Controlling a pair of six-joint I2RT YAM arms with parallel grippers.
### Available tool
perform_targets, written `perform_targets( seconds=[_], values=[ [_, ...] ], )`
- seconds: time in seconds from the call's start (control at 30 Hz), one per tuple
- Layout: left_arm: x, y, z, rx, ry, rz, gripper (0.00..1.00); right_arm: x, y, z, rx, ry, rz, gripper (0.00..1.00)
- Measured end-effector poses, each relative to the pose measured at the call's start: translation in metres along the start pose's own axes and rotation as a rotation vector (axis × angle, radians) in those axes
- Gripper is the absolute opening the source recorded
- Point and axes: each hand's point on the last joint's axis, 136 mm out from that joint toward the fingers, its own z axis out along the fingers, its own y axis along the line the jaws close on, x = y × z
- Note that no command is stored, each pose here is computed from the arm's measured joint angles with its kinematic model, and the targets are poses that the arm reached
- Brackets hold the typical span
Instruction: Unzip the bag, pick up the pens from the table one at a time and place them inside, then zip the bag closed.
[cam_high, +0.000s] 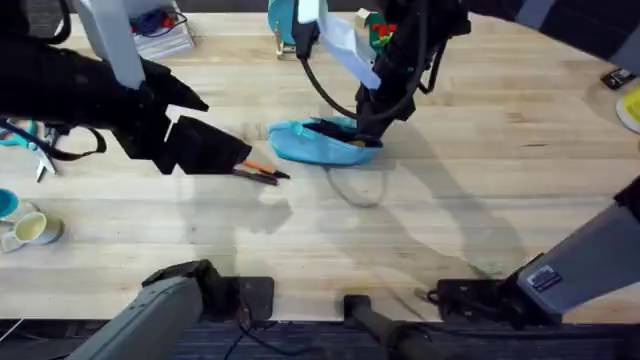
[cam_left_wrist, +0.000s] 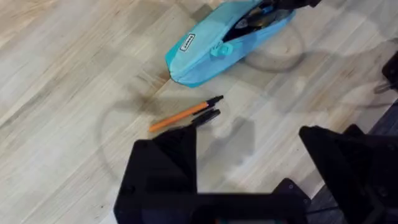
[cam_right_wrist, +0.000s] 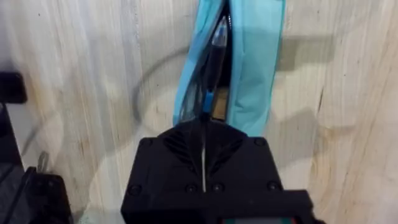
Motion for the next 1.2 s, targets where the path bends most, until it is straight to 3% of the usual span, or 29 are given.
perform_targets(
  seconds=[1.2],
  values=[
    [0.000,0.000,0.000,0.000,0.000,0.000,0.999,-0.002,-0.017,0.022,0.003,-0.001,-0.019,0.031]
  ],
)
